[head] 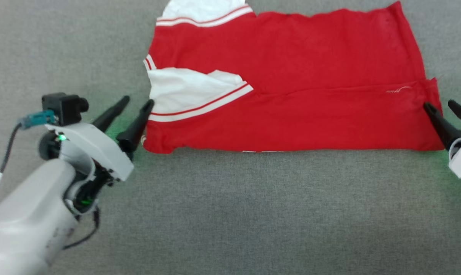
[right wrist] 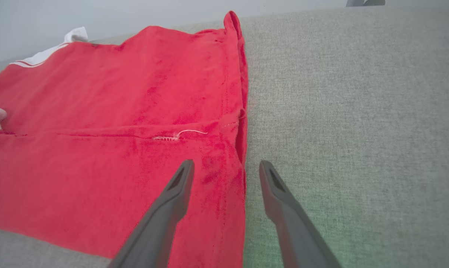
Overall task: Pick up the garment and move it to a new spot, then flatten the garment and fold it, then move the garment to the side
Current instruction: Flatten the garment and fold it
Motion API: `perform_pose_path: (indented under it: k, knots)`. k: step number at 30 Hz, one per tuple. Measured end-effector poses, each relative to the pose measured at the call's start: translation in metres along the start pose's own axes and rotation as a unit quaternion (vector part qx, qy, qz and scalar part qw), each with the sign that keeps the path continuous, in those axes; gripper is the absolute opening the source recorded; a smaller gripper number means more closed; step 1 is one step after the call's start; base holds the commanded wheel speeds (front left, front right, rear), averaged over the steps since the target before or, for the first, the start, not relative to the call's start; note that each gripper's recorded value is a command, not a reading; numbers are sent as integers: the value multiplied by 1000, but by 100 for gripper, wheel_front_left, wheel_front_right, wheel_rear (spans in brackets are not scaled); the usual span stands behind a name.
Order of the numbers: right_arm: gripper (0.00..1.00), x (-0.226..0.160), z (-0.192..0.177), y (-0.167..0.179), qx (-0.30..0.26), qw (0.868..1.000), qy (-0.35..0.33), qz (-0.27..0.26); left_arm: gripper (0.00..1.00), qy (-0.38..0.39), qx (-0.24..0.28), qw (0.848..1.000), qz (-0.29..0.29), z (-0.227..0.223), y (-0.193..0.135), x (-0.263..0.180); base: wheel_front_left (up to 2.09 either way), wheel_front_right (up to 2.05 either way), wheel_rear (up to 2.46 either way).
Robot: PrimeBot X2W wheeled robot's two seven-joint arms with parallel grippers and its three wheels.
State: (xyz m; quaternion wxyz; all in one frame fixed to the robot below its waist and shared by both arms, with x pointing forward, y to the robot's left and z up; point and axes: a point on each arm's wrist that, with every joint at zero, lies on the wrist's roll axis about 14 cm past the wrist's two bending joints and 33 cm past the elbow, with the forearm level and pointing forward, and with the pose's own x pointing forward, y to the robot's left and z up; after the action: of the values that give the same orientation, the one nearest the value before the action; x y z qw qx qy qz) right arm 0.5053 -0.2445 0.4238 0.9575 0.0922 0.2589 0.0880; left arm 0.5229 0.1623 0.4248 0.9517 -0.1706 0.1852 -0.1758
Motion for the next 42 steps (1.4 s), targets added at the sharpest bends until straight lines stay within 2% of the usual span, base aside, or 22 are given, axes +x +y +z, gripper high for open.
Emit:
perform_pose_path:
  k: [4,8,11,16,21,29,30,31,33,38,42]
  knots:
    - [100,-15,6,0,-5,1000,-17,-2,100,8,76,997,12,25,8,-12,0,0,0]
    - [100,-30,16,6,-5,999,-34,3,100,47,103,993,13,40,-5,-22,0,0,0]
    - [100,-38,23,11,-7,999,-45,8,100,128,92,987,24,27,-12,-34,0,0,0]
    - [100,-45,28,14,-5,998,-55,13,100,257,77,963,24,-1,-28,-49,0,0,0]
    - [100,-45,25,12,-1,999,-53,11,100,311,47,949,29,-14,-29,-43,0,0,0]
    - [100,-50,20,-5,4,999,-49,-9,100,372,19,927,54,-42,-12,-24,0,0,0]
    - [100,-51,18,-7,4,999,-47,-12,88,378,13,924,51,-46,-12,-21,0,0,0]
    - [100,-52,16,-8,3,999,-44,-14,47,382,10,923,44,-48,-15,-19,0,0,0]
    - [100,-54,14,-10,1,999,-38,-17,0,383,-4,923,36,-50,-16,-14,0,0,0]
    - [100,-54,11,-10,-42,999,-5,-15,0,379,-9,925,20,-53,-22,-8,0,0,0]
    - [100,-47,-4,2,-79,995,68,2,0,373,-8,928,14,-52,-23,-9,0,0,0]
